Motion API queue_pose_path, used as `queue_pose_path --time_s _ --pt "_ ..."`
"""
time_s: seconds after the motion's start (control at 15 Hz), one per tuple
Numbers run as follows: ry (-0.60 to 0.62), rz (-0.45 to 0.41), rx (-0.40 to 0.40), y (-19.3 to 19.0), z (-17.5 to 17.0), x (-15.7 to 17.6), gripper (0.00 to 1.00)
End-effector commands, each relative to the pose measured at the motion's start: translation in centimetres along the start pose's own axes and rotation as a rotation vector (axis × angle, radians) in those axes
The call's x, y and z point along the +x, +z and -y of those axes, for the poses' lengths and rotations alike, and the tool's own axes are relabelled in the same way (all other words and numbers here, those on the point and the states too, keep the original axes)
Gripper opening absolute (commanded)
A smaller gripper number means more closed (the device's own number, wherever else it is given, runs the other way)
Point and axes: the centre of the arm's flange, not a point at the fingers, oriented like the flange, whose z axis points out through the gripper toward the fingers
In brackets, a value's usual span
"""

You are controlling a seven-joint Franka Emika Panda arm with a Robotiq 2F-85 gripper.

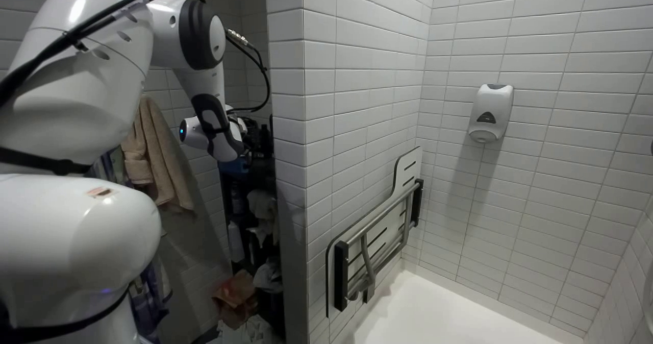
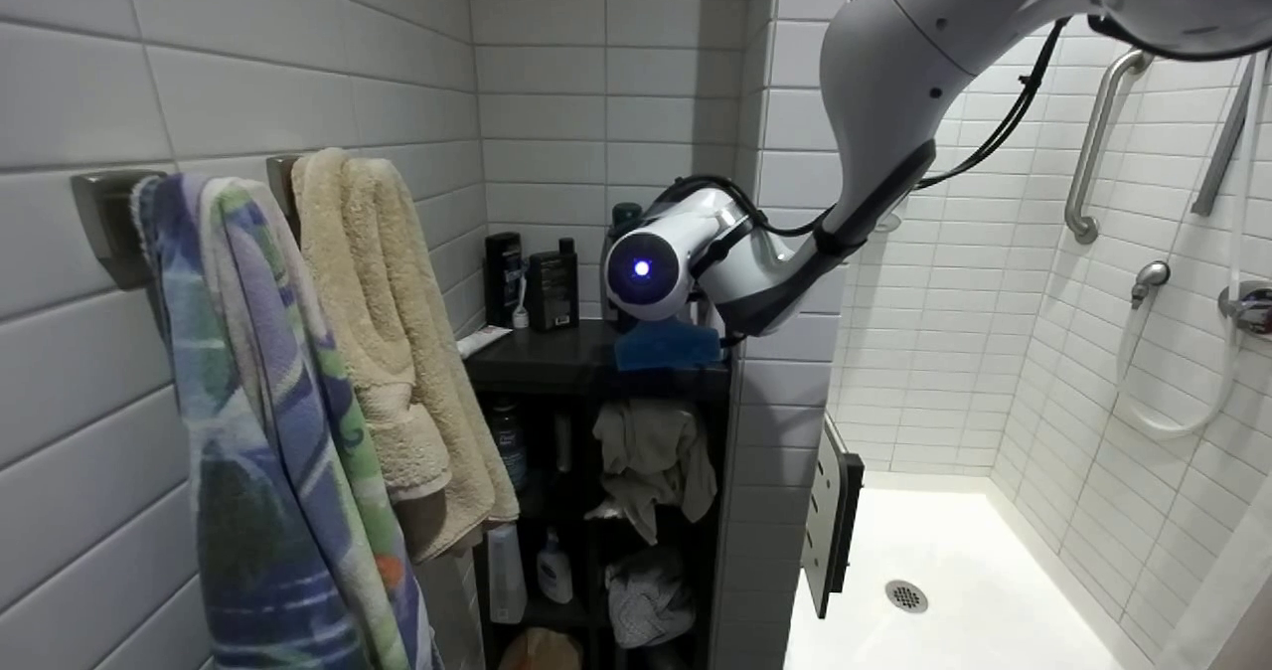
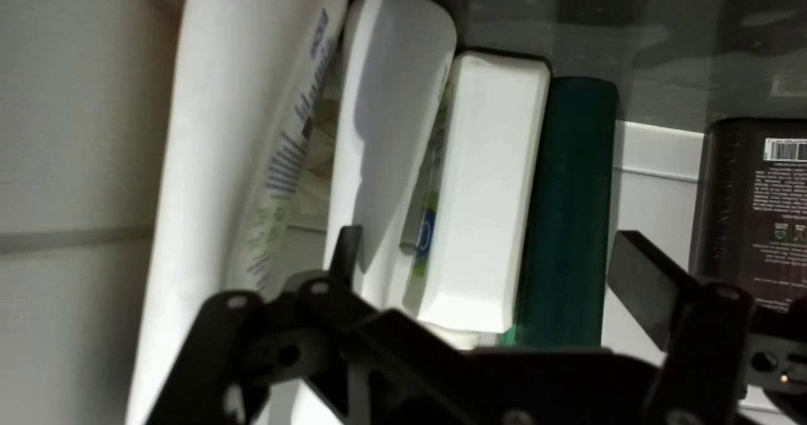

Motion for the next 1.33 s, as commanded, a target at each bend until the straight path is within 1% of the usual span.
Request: queue_pose_path --time_s 0.0,0.07,0.13,0.2,0.27,0.33,0.4,0.47,0.53,0.6,0.73,0.87,0.93,1.13,1.2,1.27 --pt "0.015 -0.033 0.0 0.89 -0.13 0.05 1.0" --pt "0.017 -0.035 0.0 0.92 -0.11 0.05 1.0" --pt "0.018 -0.037 0.0 0.93 -0.11 0.03 0.92" --pt "0.019 -0.038 -0.001 0.93 -0.12 0.03 0.88" --pt "0.019 -0.039 -0.002 0.94 -0.16 0.05 0.78" --pt "0.02 -0.04 -0.003 0.94 -0.18 0.08 0.77" --pt "0.021 -0.04 -0.004 0.94 -0.21 0.09 0.81" --pt "0.022 -0.042 -0.006 0.93 -0.23 0.1 0.79" --pt "0.023 -0.043 -0.006 0.9 -0.21 0.13 0.82" --pt "0.022 -0.043 -0.006 0.89 -0.2 0.1 0.81" --pt "0.022 -0.044 -0.005 0.86 -0.19 0.1 0.83" --pt "0.026 -0.042 -0.008 0.99 -0.29 0.11 0.79" --pt "0.028 -0.043 -0.01 1.01 -0.37 0.16 0.6" --pt "0.034 -0.047 -0.015 1.06 -0.51 0.29 0.45" --pt "0.036 -0.048 -0.015 1.07 -0.52 0.29 0.38" --pt "0.038 -0.049 -0.015 1.04 -0.51 0.3 0.28"
